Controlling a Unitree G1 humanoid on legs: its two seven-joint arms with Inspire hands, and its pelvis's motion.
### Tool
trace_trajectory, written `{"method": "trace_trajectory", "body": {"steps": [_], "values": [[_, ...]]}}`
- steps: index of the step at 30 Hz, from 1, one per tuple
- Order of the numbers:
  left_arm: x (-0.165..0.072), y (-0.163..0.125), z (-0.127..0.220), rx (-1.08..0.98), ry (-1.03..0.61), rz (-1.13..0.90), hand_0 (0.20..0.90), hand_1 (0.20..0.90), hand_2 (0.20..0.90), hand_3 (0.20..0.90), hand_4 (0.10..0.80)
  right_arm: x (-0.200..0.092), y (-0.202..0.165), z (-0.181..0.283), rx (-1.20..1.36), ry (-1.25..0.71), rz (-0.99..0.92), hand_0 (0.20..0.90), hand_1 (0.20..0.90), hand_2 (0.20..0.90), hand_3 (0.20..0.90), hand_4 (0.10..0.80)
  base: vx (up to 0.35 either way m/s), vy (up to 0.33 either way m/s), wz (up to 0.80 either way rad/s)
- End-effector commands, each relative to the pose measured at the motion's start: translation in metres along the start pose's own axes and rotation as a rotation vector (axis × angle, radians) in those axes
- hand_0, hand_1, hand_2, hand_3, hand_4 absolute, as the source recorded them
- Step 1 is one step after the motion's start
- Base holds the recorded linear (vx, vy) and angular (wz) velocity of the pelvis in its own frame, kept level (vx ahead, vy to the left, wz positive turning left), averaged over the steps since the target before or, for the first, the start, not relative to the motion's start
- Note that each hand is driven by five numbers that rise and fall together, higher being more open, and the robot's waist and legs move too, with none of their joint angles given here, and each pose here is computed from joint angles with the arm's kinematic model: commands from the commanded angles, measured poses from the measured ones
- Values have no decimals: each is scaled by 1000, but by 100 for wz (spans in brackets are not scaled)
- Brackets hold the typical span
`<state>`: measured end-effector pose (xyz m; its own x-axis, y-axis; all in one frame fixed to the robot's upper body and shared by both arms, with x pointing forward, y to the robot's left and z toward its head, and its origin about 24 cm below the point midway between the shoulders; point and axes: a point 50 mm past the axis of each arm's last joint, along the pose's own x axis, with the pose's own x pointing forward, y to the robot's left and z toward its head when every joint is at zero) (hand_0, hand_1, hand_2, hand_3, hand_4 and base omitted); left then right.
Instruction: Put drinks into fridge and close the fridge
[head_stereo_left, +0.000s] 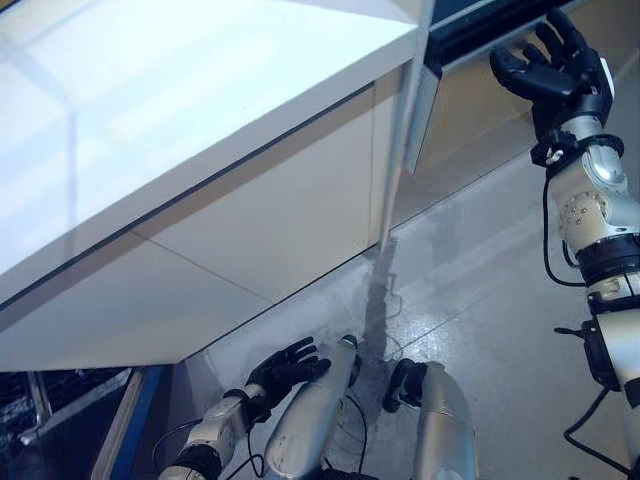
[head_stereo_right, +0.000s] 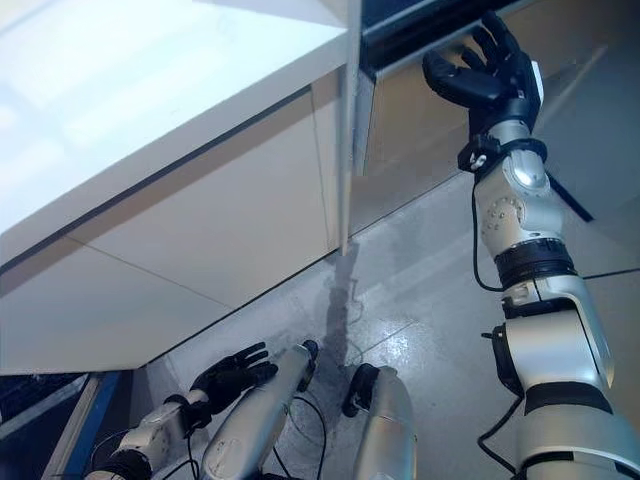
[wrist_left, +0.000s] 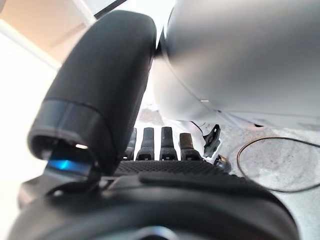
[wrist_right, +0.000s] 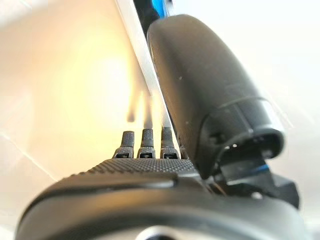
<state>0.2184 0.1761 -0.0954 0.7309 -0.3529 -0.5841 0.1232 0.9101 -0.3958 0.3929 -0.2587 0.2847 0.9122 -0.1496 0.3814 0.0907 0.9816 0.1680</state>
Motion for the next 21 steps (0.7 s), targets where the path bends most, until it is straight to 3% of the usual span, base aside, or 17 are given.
{"method": "trace_trajectory", "body": {"steps": [1,13,17,21], "values": [[-51,56,-51,68,226,211,900,900,900,900,800,13,52,77,9,-308,154,900,900,900,900,800,-19,-21,28],[-52,63,-46,102,223,221,900,900,900,900,800,7,29,61,23,-291,45,900,900,900,900,800,-53,-47,5],[-48,61,-42,92,201,242,900,900,900,900,800,-13,14,6,65,-131,73,900,900,900,900,800,-77,-49,-14],[-45,58,-44,63,190,279,900,900,900,900,800,-59,-3,-71,123,64,77,900,900,900,900,800,-74,-30,-33]]}}
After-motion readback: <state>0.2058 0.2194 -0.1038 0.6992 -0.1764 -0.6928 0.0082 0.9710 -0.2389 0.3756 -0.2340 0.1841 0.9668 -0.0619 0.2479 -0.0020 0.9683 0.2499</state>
